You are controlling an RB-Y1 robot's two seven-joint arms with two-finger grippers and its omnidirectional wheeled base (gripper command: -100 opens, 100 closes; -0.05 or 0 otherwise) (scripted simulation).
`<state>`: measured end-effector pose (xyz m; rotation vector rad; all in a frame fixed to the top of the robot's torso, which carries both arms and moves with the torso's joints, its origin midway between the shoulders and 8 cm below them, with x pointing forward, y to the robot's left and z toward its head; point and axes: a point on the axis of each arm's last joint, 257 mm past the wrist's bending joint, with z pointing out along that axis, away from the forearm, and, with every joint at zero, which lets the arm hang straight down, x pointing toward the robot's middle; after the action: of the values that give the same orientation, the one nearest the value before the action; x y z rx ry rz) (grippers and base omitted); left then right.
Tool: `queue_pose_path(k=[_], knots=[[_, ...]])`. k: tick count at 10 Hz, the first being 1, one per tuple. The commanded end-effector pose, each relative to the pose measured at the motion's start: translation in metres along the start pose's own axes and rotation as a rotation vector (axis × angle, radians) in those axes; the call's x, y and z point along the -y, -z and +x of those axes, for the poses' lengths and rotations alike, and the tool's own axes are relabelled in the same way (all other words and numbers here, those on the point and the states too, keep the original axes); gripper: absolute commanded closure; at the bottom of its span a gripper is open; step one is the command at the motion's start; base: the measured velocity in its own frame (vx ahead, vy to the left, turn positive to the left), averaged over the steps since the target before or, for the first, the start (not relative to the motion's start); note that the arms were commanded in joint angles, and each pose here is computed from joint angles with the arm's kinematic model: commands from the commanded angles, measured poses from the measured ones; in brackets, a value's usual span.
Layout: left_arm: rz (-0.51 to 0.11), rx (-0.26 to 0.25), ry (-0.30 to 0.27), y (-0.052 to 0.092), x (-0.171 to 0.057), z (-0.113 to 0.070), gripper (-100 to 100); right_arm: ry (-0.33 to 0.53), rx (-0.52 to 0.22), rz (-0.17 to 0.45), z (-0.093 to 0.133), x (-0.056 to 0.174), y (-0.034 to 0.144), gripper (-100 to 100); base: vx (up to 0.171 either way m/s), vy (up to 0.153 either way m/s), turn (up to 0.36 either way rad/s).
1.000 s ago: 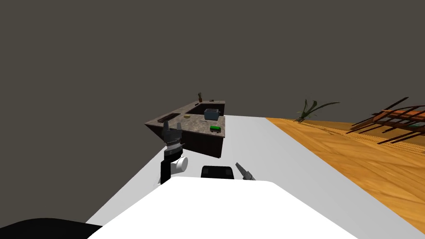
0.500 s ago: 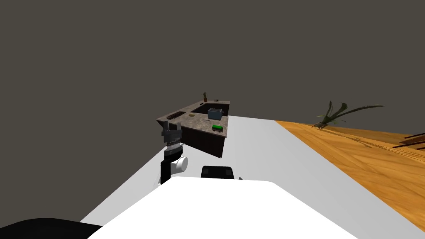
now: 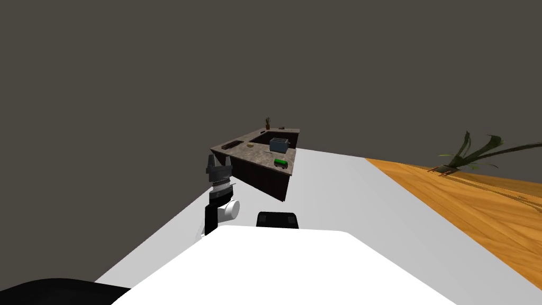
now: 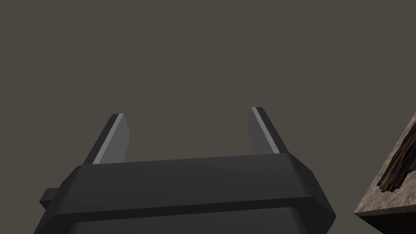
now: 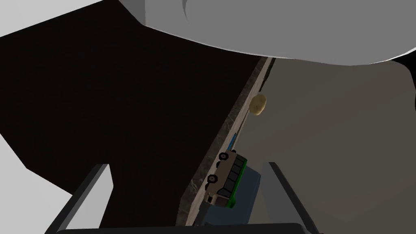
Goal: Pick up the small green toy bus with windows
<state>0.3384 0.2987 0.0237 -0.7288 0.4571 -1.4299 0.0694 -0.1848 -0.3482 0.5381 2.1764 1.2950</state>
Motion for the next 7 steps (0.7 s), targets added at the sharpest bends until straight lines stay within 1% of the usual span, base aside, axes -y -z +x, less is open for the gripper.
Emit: queue_pose_path(k=[1, 2, 3, 4, 5, 6, 7], knots=[[0.000, 0.000, 0.000, 0.000, 0.000, 0.000, 0, 0.011, -0.057, 0.049, 0.014, 0.019, 0.020, -100, -0.014, -0.005, 0.269], [0.000, 0.000, 0.000, 0.000, 0.000, 0.000, 0, 0.023, -0.076, 0.060, 0.014, 0.022, 0.025, -100, -0.009, -0.008, 0.120], [0.000, 0.000, 0.000, 0.000, 0.000, 0.000, 0, 0.035, -0.120, 0.100, 0.023, 0.036, 0.042, -100, 0.001, 0.006, 0.249], [0.000, 0.000, 0.000, 0.000, 0.000, 0.000, 0, 0.046, -0.137, 0.109, 0.023, 0.038, 0.048, -100, 0.006, 0.002, 0.134], [0.000, 0.000, 0.000, 0.000, 0.000, 0.000, 0, 0.062, -0.178, 0.150, 0.029, 0.053, 0.065, -100, 0.019, 0.019, 0.283], [0.000, 0.000, 0.000, 0.000, 0.000, 0.000, 0, 0.074, -0.197, 0.160, 0.027, 0.055, 0.071, -100, 0.021, 0.013, 0.130], [0.000, 0.000, 0.000, 0.000, 0.000, 0.000, 0, 0.093, -0.233, 0.201, 0.030, 0.069, 0.088, -100, 0.032, 0.032, 0.218]])
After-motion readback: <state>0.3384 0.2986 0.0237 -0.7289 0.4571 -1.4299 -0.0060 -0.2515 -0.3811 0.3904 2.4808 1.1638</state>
